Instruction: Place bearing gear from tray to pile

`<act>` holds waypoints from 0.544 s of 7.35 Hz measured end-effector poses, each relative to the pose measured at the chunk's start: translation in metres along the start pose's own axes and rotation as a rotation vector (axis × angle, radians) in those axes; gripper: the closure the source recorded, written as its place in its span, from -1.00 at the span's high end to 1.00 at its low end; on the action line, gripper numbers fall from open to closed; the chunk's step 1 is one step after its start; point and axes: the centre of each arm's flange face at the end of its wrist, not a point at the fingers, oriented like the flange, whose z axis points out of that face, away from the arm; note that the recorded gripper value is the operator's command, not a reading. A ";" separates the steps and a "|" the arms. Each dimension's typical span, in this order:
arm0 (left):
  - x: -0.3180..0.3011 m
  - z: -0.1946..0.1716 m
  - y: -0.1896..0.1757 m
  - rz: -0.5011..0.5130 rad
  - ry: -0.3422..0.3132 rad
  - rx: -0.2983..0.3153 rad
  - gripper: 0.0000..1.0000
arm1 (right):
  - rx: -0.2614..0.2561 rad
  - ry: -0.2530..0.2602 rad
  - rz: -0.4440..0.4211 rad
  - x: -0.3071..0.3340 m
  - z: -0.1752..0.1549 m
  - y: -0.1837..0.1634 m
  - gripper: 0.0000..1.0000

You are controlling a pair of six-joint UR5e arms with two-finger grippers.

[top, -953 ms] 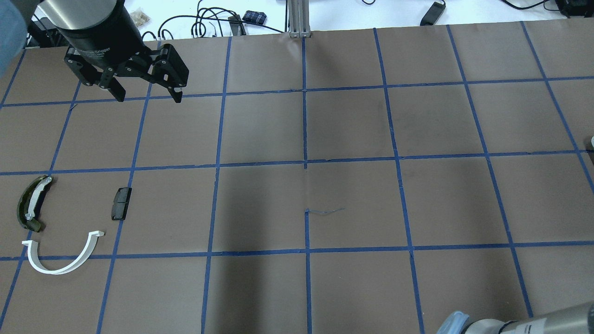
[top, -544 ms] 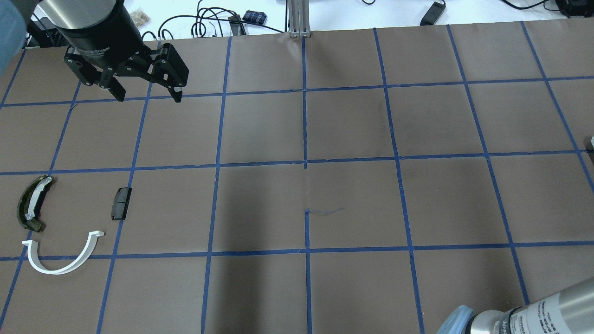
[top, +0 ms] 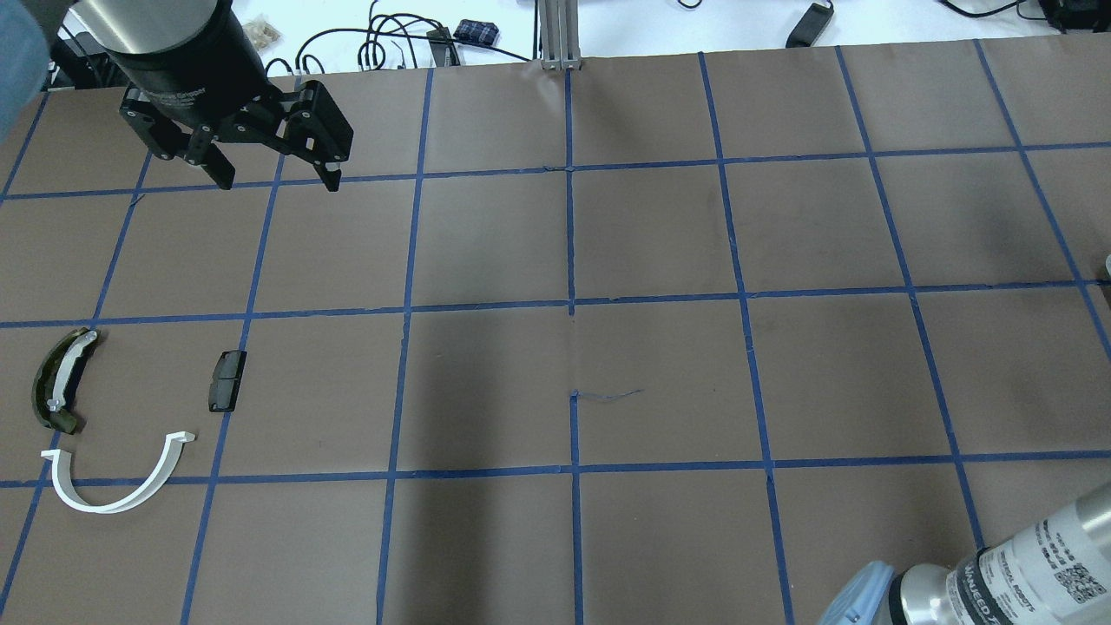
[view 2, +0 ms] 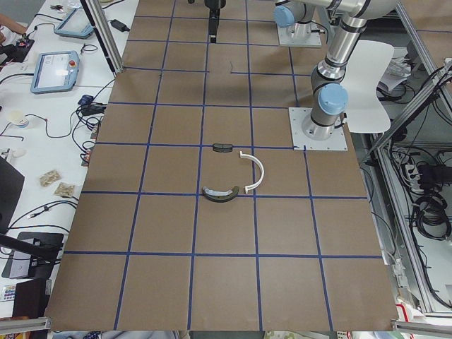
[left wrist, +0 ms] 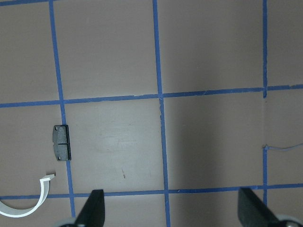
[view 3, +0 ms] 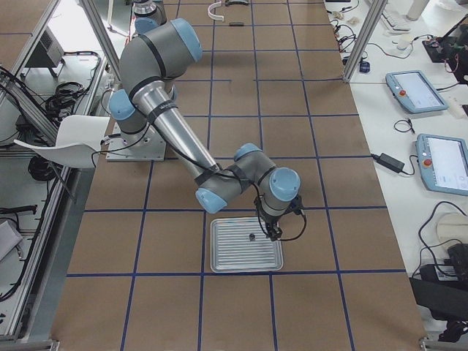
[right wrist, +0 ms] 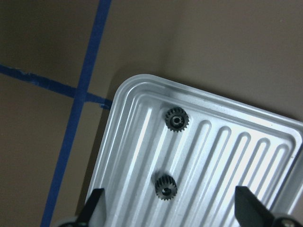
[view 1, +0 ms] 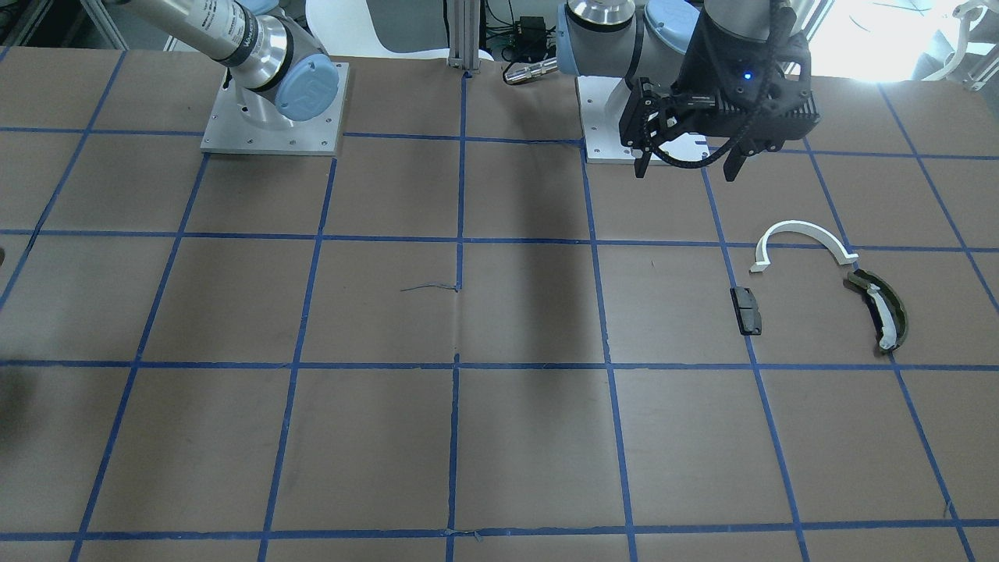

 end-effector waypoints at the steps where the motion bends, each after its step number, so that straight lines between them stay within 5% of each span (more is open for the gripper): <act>1: 0.000 0.000 0.000 0.000 0.000 0.000 1.00 | 0.005 -0.023 0.017 0.007 0.022 0.004 0.90; 4: 0.000 0.000 0.000 -0.001 0.000 0.000 1.00 | -0.013 -0.053 0.032 0.006 0.053 0.015 0.80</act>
